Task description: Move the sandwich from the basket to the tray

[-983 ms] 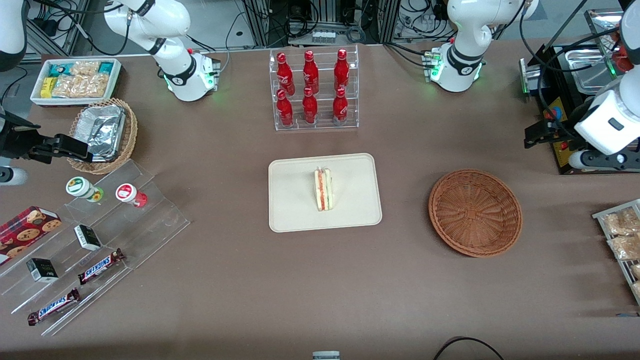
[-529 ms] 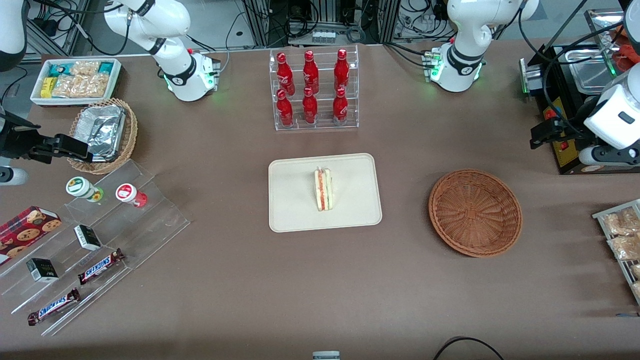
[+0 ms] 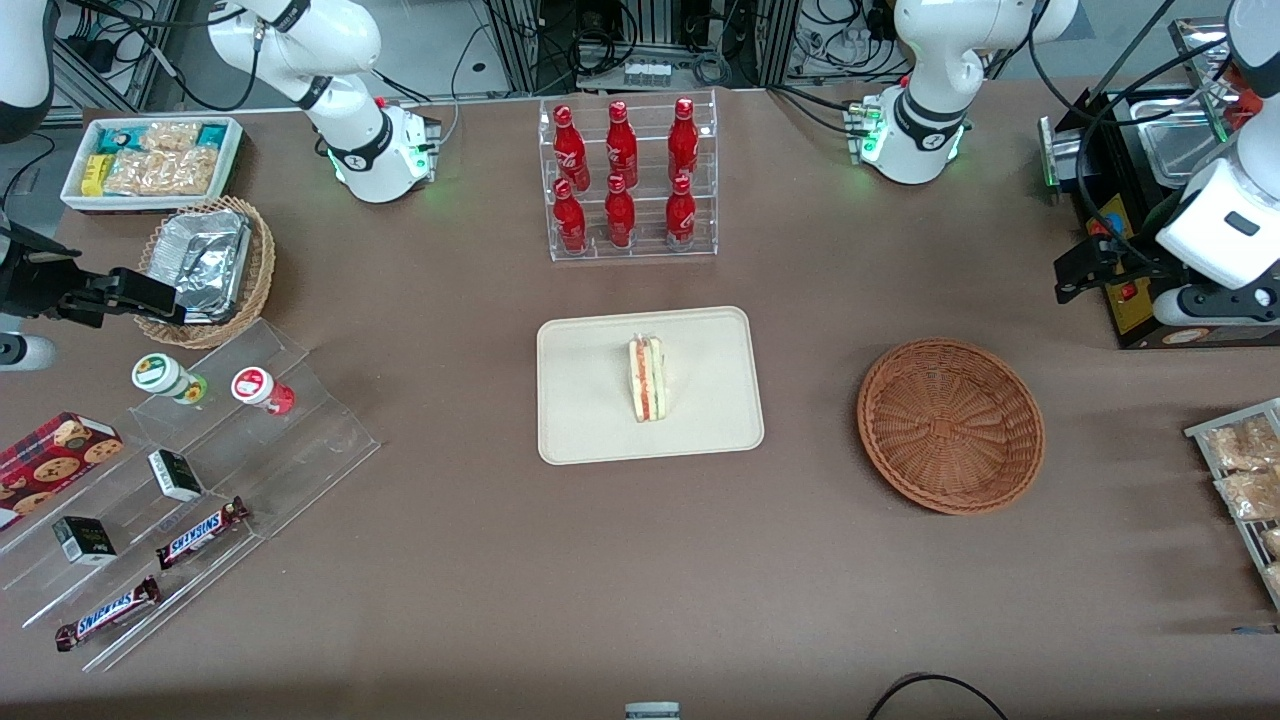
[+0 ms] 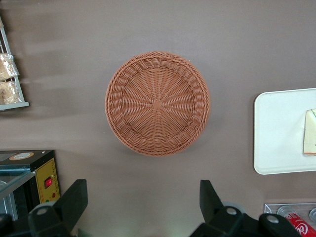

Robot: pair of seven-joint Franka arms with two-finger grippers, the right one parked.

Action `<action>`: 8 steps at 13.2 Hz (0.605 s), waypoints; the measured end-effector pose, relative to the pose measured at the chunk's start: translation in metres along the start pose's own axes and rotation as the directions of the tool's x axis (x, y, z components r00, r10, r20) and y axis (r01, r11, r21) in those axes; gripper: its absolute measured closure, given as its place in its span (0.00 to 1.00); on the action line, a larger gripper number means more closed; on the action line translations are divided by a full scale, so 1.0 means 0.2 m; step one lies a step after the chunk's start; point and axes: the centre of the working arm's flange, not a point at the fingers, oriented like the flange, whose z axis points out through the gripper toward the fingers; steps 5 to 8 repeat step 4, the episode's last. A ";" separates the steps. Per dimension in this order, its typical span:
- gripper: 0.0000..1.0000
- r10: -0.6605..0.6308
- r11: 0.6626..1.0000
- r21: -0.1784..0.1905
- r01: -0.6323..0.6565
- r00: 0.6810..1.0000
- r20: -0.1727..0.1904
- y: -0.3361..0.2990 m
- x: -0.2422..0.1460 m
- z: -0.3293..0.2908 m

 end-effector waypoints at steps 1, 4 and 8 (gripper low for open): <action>0.00 -0.004 1.000 0.000 0.004 1.000 -0.003 0.00 0.00 0.00; 0.00 -0.010 1.000 -0.003 0.009 1.000 -0.023 -0.01 0.00 -0.05; 0.00 -0.010 1.000 -0.003 0.009 1.000 -0.023 -0.01 0.00 -0.05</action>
